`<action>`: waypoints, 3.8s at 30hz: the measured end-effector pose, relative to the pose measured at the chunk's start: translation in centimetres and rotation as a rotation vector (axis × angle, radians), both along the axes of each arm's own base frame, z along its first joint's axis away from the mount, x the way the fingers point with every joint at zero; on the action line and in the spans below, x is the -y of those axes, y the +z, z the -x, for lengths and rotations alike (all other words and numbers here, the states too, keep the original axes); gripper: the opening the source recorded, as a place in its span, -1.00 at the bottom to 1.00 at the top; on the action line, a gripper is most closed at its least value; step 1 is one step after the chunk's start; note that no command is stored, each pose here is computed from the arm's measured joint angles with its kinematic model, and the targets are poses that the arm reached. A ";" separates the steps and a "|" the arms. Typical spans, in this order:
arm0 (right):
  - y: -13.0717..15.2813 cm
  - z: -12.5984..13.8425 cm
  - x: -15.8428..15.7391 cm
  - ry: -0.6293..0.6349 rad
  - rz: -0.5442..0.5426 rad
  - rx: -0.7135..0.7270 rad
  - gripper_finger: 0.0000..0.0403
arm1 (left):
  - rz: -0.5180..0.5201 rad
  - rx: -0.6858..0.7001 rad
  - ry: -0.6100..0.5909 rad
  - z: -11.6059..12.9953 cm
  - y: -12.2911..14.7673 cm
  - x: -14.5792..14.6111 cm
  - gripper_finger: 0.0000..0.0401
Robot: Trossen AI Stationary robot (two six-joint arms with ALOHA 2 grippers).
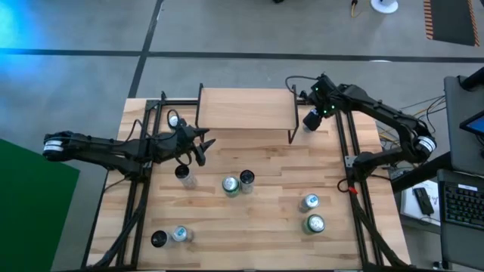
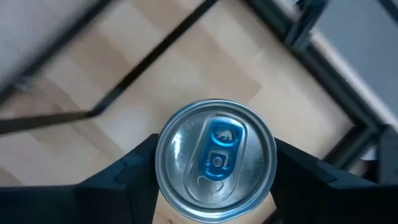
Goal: Sort soda cans
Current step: Put the top right blue soda can on the shelf, then put the top green soda can on the shelf
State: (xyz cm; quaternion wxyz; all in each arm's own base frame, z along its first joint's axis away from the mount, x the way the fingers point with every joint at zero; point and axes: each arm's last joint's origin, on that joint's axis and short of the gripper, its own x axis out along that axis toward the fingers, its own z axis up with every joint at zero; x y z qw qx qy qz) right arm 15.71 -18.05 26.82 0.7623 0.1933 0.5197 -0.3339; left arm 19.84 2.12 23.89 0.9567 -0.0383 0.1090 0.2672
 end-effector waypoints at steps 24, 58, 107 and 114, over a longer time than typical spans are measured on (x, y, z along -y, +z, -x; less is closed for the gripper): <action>14.7 0.0 0.6 -0.171 0.241 0.138 0.19 | -0.026 0.025 -0.005 -0.1 0.4 0.0 0.04; 14.3 -10.7 6.2 0.043 0.020 -0.007 0.20 | -0.070 0.020 -0.013 -0.1 0.5 -0.1 0.05; 19.6 -7.2 1.0 0.147 0.108 0.178 0.87 | -0.026 0.027 0.164 0.7 0.5 -0.1 0.05; 20.1 -4.9 -3.8 0.220 0.174 0.308 0.87 | -0.002 0.009 0.230 1.8 1.3 0.1 0.05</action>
